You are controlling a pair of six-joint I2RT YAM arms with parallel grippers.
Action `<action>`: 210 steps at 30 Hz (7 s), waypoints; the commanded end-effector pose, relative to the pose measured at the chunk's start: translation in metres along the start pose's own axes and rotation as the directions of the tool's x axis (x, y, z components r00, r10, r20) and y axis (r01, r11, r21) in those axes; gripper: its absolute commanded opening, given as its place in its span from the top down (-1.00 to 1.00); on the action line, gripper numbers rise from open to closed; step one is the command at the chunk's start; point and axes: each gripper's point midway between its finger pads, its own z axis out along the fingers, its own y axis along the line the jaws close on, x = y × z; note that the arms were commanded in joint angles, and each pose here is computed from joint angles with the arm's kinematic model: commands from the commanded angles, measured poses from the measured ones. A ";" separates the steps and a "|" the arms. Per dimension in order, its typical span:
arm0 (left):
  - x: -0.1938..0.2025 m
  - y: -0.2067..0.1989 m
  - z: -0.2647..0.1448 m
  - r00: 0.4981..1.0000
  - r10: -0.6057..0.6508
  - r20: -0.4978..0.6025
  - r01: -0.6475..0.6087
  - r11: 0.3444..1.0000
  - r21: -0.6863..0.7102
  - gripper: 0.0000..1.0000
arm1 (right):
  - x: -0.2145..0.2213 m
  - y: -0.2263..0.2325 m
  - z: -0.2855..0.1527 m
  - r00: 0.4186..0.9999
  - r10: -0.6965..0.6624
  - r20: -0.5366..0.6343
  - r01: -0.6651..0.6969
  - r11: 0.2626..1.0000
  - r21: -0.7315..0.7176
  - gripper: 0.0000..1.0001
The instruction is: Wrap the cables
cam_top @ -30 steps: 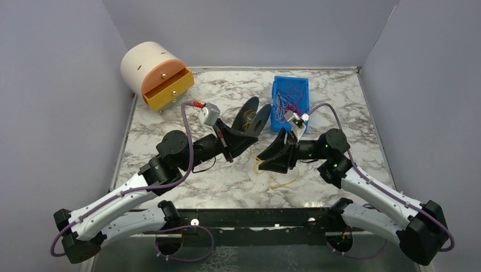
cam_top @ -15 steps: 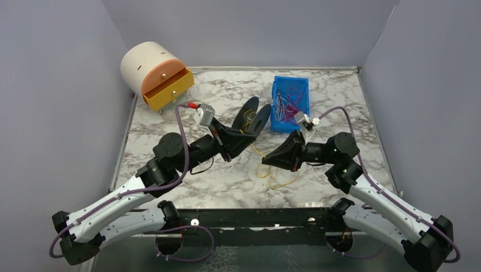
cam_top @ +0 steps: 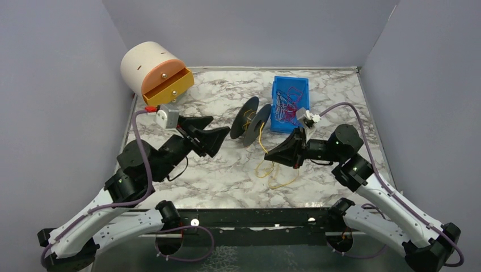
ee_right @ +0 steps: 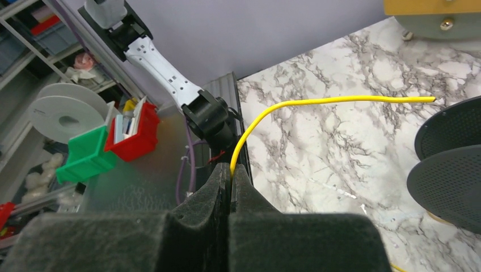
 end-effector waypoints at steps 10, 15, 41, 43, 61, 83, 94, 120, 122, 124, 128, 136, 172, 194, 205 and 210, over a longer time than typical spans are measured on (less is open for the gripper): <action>0.012 -0.014 -0.031 0.949 0.269 -0.166 -0.241 0.955 0.171 -0.47 | 0.008 0.026 0.001 0.968 0.081 -0.236 -0.114 0.985 -0.131 0.99; 0.045 -0.047 -0.044 0.897 0.378 -0.228 -0.250 0.861 0.443 -0.48 | 0.010 0.040 0.000 0.936 0.171 -0.306 -0.237 0.952 -0.192 0.98; 0.153 -0.075 -0.040 0.766 0.520 -0.377 -0.046 0.630 0.776 -0.18 | 0.038 0.057 0.000 0.788 0.363 -0.498 -0.559 0.761 -0.331 0.98; 0.156 -0.074 -0.040 0.761 0.523 -0.384 -0.039 0.628 0.777 -0.03 | 0.038 0.058 0.000 0.788 0.363 -0.498 -0.561 0.756 -0.337 0.98; 0.139 -0.074 -0.034 0.805 0.466 -0.368 -0.070 0.689 0.721 1.00 | 0.038 0.052 0.001 0.870 0.297 -0.394 -0.422 0.861 -0.283 0.13; 0.108 -0.086 -0.025 0.920 0.235 -0.314 0.016 0.777 0.630 1.00 | 0.053 0.027 -0.010 0.995 0.047 0.091 -0.026 0.974 -0.223 -0.45; 0.097 -0.076 -0.010 0.940 0.185 -0.287 0.000 0.840 0.543 1.00 | 0.054 0.026 -0.007 0.994 0.042 0.101 -0.018 0.973 -0.232 0.16; 0.036 0.019 0.021 0.950 0.241 -0.201 -0.252 0.967 -0.032 -0.45 | -0.053 0.014 -0.007 0.987 -0.001 0.159 -0.014 0.996 0.091 0.98; 0.026 0.027 0.020 0.948 0.257 -0.188 -0.277 0.957 -0.084 -0.49 | -0.060 0.007 -0.004 0.988 0.025 0.152 -0.045 0.990 0.130 0.98; 0.019 0.035 0.018 0.942 0.277 -0.186 -0.303 0.944 -0.127 -0.52 | -0.063 -0.001 0.001 0.987 0.067 0.149 -0.091 0.983 0.161 0.98; 0.013 0.051 0.019 0.931 0.309 -0.192 -0.348 0.912 -0.216 -0.54 | -0.065 -0.022 0.008 0.976 0.151 0.159 -0.187 0.952 0.243 0.98; 0.026 0.083 0.039 0.892 0.365 -0.266 -0.440 0.837 -0.326 -0.63 | -0.048 -0.067 0.023 0.921 0.336 0.198 -0.387 0.843 0.373 0.98; 0.116 0.155 0.122 0.859 0.239 -0.453 -0.293 0.955 -0.053 -0.60 | -0.043 -0.154 0.060 0.537 0.607 0.586 -0.833 0.492 0.254 0.98; 0.174 0.179 0.132 0.806 0.183 -0.563 -0.238 0.971 -0.026 -0.28 | -0.032 -0.179 0.071 0.488 0.610 0.625 -0.862 0.448 0.236 0.98; 0.184 0.189 0.134 0.791 0.178 -0.585 -0.248 0.968 -0.041 -0.09 | -0.024 -0.184 0.075 0.472 0.622 0.625 -0.872 0.432 0.229 0.98; 0.187 0.192 0.134 0.787 0.178 -0.591 -0.253 0.966 -0.047 -0.01 | -0.022 -0.186 0.075 0.466 0.622 0.629 -0.875 0.427 0.226 0.98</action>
